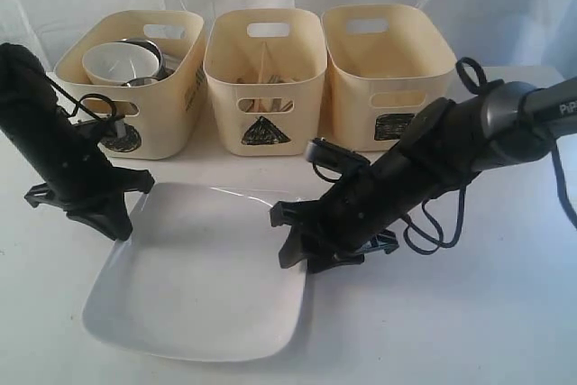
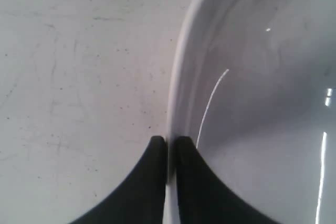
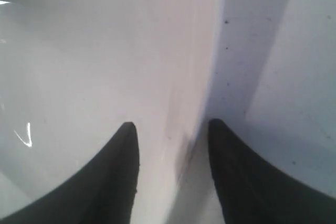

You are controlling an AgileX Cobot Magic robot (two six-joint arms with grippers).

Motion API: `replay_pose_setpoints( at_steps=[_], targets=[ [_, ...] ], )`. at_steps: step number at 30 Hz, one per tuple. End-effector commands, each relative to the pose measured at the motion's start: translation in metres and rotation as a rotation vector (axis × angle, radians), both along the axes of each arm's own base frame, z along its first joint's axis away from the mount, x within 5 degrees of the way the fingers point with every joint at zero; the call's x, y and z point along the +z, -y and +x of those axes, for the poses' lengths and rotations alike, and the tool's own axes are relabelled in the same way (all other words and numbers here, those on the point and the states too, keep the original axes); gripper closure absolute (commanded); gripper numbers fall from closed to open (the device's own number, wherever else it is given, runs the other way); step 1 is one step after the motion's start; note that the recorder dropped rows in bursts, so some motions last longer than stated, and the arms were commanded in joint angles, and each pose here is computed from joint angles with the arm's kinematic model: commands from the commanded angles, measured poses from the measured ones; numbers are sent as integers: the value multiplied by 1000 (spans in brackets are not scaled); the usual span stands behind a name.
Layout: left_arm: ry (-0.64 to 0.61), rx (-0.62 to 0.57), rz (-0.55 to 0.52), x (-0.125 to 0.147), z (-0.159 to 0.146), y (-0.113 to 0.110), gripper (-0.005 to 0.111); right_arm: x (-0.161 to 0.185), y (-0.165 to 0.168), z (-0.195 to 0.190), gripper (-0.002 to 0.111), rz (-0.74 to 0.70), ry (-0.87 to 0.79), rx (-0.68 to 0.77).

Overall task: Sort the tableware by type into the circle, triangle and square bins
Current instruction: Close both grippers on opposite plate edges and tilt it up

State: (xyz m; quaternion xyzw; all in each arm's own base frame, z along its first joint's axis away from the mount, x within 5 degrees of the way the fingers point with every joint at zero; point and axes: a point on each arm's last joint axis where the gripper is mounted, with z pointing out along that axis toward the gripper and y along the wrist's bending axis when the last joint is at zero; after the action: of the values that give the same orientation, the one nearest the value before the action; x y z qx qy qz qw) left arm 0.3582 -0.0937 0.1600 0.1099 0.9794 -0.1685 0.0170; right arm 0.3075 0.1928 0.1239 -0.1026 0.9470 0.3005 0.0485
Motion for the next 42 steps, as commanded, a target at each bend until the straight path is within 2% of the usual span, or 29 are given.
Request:
replay_pose_setpoints(
  at_steps=[1, 3, 5, 8, 21, 28, 42],
  targets=[
    [5, 17, -18, 4, -1, 2, 107, -10, -15, -7, 68, -28, 16, 26],
    [5, 17, -18, 4, -1, 2, 107, -11, -19, -9, 74, -34, 18, 18],
    [6, 15, -18, 4, -1, 2, 107, -10, -24, -10, 85, -31, 22, 21],
    [6, 15, -18, 4, -1, 2, 107, -8, -28, -9, 108, -16, 20, 13],
    [-3, 15, -31, 4, -2, 3, 107, 3, -34, -1, 108, 19, 44, -10],
    [0, 10, -87, 6, -2, 7, 107, 6, -36, -1, 108, 27, 38, 3],
    [8, 7, -88, 9, -2, 8, 107, 7, -36, 0, 108, 27, 48, 4]
  ],
)
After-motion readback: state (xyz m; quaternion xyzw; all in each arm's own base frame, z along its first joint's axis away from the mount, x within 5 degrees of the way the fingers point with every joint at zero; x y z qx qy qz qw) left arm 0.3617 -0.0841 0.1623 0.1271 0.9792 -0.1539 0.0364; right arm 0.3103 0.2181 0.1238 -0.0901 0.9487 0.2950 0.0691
